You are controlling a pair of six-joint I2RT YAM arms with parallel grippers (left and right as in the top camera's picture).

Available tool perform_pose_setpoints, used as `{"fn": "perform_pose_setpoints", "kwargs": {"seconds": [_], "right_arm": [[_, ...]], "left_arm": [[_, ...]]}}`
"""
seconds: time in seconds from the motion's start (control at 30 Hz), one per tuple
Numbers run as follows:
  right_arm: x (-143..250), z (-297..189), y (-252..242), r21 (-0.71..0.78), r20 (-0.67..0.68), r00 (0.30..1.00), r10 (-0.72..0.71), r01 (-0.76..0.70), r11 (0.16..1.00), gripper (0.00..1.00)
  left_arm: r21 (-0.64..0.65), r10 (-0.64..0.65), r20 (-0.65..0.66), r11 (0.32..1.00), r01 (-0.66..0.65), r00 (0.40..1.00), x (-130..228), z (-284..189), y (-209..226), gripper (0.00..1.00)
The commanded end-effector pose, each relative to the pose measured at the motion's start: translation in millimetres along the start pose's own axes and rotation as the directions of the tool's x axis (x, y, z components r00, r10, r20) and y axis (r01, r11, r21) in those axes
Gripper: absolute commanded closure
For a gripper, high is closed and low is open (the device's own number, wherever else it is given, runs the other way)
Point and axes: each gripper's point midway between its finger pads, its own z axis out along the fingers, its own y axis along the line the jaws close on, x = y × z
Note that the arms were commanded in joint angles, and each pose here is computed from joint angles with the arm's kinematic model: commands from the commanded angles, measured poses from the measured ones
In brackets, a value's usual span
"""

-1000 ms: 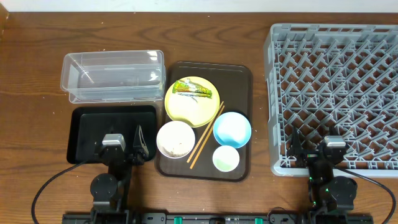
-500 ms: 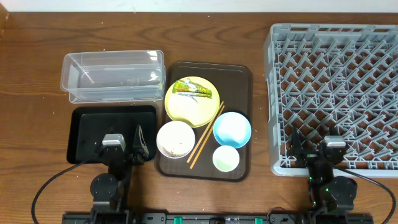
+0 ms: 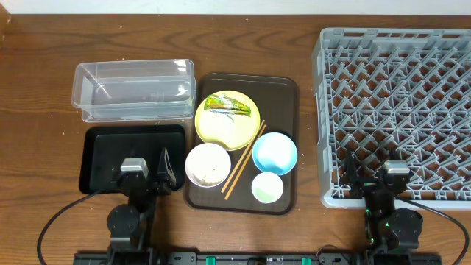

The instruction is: Sort waste into correct bins and load items into the dishwasher rack

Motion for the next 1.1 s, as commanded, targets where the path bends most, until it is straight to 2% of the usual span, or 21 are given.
{"fn": "perform_pose_setpoints", "kwargs": {"seconds": [0.0, 0.2, 0.33, 0.43, 0.63, 0.87, 1.07], "right_arm": [[0, 0, -4, 0.021, 0.001, 1.0, 0.02, -0.02, 1.0, 0.01], [3, 0, -10, 0.056, -0.03, 0.999, 0.015, -0.013, 0.998, 0.01], [-3, -4, -23, 0.137, -0.084, 0.996, 0.014, -0.002, 0.991, 0.01], [-16, -5, -22, 0.139, -0.13, 0.991, 0.012, 0.006, 0.99, 0.01], [-42, -1, -20, 0.138, -0.249, 0.968, 0.02, 0.015, 0.99, 0.01], [-52, 10, -11, 0.101, -0.476, 0.879, 0.036, 0.014, 0.995, 0.01], [-64, 15, -9, 0.101, -0.593, 0.804, 0.047, 0.016, 0.995, 0.01]], "left_arm": [[-0.03, -0.03, -0.083, 0.999, 0.027, 0.996, 22, 2, 6, 0.23], [-0.041, -0.044, -0.139, 0.998, 0.039, 0.989, 21, 3, 6, 0.23], [-0.05, -0.046, -0.204, 0.998, 0.036, 0.978, 18, 5, 5, 0.23], [-0.056, -0.047, -0.257, 0.998, 0.034, 0.965, 10, 6, 3, 0.23], [-0.084, -0.055, -0.423, 0.996, 0.022, 0.904, -11, 8, 0, 0.23], [-0.027, -0.073, -0.637, 0.997, 0.072, 0.768, -32, 12, -23, 0.23], [-0.05, -0.095, -0.801, 0.994, 0.093, 0.592, -24, -2, -29, 0.23]]}}
